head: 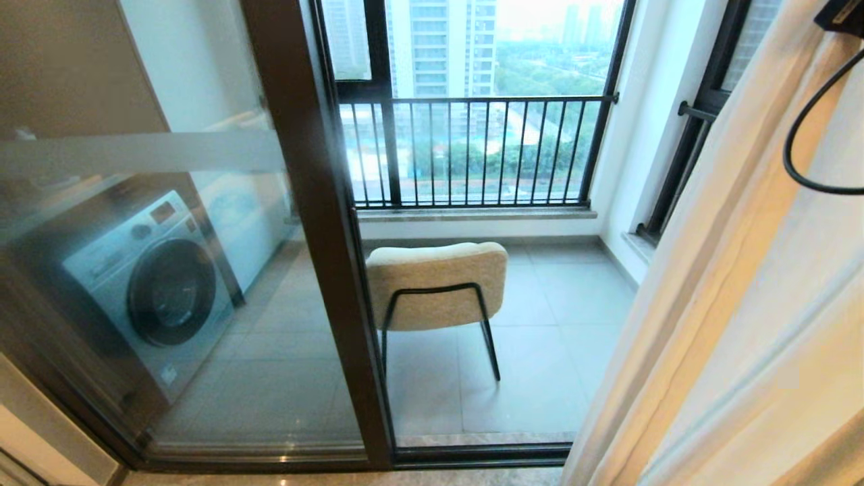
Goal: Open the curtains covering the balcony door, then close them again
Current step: Close the inner curtains on both sides
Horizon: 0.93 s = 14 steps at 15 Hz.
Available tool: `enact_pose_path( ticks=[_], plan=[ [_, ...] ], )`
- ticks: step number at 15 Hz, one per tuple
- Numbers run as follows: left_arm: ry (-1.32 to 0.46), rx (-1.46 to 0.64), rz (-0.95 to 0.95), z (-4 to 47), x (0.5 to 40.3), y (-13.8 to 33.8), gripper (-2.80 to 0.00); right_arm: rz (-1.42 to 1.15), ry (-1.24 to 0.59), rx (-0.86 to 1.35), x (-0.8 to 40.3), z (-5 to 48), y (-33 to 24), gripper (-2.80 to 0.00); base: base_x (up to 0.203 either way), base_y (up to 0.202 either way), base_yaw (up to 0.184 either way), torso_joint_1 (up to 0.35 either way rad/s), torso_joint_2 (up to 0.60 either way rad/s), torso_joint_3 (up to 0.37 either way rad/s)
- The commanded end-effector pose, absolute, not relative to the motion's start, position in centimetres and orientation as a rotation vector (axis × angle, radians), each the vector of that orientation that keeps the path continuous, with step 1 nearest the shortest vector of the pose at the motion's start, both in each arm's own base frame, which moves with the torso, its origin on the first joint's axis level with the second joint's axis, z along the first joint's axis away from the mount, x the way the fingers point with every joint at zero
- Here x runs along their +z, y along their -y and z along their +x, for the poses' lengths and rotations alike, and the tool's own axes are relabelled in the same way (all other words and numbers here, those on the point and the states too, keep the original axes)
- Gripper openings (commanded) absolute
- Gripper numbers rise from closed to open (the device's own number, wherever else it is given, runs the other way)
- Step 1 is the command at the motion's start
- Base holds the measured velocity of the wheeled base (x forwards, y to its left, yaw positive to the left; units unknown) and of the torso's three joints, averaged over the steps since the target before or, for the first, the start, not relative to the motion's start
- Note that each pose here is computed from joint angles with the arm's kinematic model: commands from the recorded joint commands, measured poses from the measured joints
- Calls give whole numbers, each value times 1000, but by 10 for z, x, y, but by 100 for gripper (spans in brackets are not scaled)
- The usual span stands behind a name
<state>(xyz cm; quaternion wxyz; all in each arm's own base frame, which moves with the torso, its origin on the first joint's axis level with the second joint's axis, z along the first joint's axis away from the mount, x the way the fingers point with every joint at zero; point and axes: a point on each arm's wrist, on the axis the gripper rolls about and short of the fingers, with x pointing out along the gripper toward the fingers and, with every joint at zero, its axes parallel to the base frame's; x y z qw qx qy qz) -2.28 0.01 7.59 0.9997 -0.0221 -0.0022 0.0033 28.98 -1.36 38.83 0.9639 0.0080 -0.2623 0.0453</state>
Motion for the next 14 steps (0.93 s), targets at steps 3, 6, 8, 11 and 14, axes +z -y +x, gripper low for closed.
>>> enact_pose_path(
  ticks=[3,6,8,11,14],
  plan=[
    [5,8,-44,-23,76,0,-280,17,530,93,387,291,14,-280,0,189,1,3,-1,2],
    [5,8,-44,-23,76,0,-280,17,530,93,387,291,14,-280,0,192,1,4,2,2],
    [5,8,-43,-23,76,0,-280,17,530,93,387,291,14,-280,0,193,3,6,2,-2],
    [3,8,-43,-23,76,0,-280,16,533,93,388,290,13,-280,0,192,1,2,2,2],
    [5,8,-43,-23,76,0,-280,16,535,93,389,289,13,-280,0,189,2,1,3,2]
  ],
)
